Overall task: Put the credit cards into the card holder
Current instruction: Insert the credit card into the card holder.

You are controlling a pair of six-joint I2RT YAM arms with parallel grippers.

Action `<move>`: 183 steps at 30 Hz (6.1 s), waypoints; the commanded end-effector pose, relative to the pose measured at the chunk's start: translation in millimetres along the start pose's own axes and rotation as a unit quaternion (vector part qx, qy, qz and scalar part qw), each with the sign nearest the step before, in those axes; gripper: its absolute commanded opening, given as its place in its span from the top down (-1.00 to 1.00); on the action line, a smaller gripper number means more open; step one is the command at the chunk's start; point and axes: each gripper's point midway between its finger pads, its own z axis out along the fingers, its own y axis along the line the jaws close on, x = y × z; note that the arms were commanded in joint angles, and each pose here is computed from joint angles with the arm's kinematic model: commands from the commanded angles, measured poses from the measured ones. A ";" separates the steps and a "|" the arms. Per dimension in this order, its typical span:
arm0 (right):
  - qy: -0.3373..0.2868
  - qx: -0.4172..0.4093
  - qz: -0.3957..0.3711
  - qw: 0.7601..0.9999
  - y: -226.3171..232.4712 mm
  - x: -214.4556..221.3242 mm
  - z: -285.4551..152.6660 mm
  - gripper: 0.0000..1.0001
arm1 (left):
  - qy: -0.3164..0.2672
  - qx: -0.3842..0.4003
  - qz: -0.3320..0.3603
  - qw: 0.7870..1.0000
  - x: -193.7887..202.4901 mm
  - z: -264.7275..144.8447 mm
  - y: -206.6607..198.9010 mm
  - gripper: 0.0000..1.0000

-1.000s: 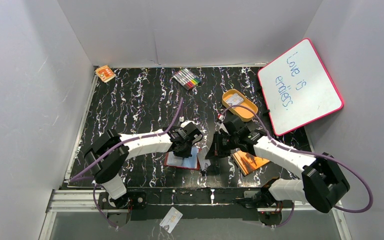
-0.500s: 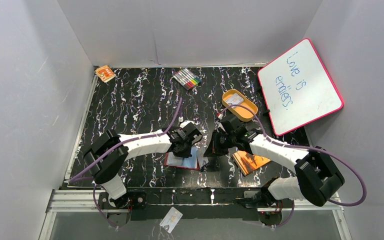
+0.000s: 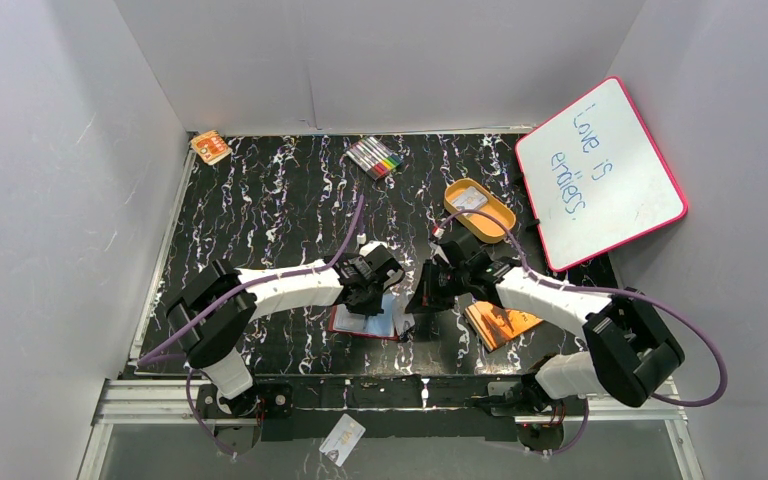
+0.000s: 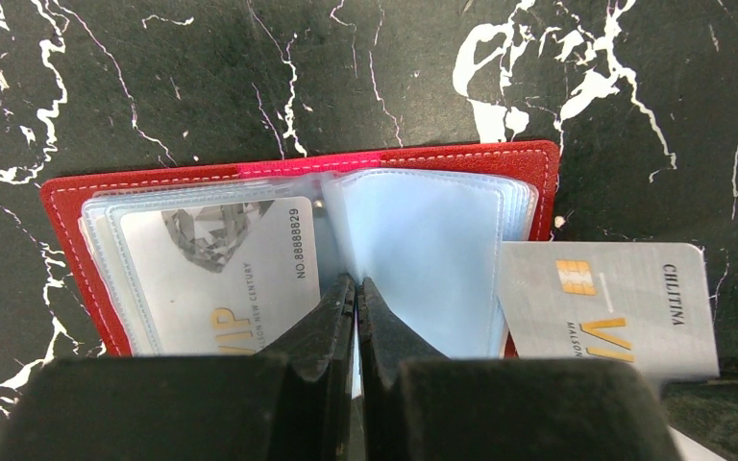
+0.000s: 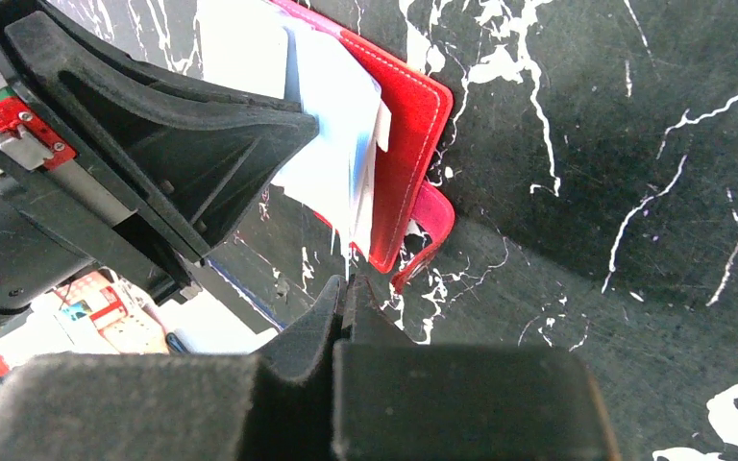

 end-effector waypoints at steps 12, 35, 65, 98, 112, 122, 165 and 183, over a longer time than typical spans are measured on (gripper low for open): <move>0.033 -0.069 -0.013 0.997 24.8 -4.7 17.9 1.00 | 0.027 -0.028 0.003 0.999 14.6 2.0 13.0 1.00; 0.038 -0.092 -0.011 0.995 28.6 -3.6 26.1 1.00 | -0.051 0.032 -0.010 0.998 -46.8 -78.8 -15.3 -0.05; 0.026 -0.086 -0.031 0.996 60.0 -20.0 54.2 1.00 | -0.076 -0.067 -0.113 0.988 -14.0 -61.7 94.7 -0.06; -0.042 -0.099 0.012 0.994 45.5 -22.7 45.9 1.00 | -0.004 -0.067 -0.185 0.980 42.6 -26.5 124.4 0.17; -0.001 -0.123 0.020 0.992 46.3 -11.6 57.1 1.00 | 0.010 -0.050 -0.186 0.981 47.3 -21.7 117.4 0.23; 0.011 -0.129 0.021 0.991 46.3 -8.6 61.0 1.00 | 0.015 -0.047 -0.186 0.981 48.8 -20.1 115.7 0.23; -0.025 -0.100 0.003 0.995 25.6 -18.0 77.9 1.00 | 0.034 -0.035 -0.174 0.984 52.2 -13.1 109.4 0.23; -0.046 -0.091 -0.053 0.993 30.3 -33.1 78.1 1.00 | 0.042 -0.036 -0.170 0.984 53.8 -11.9 108.4 0.23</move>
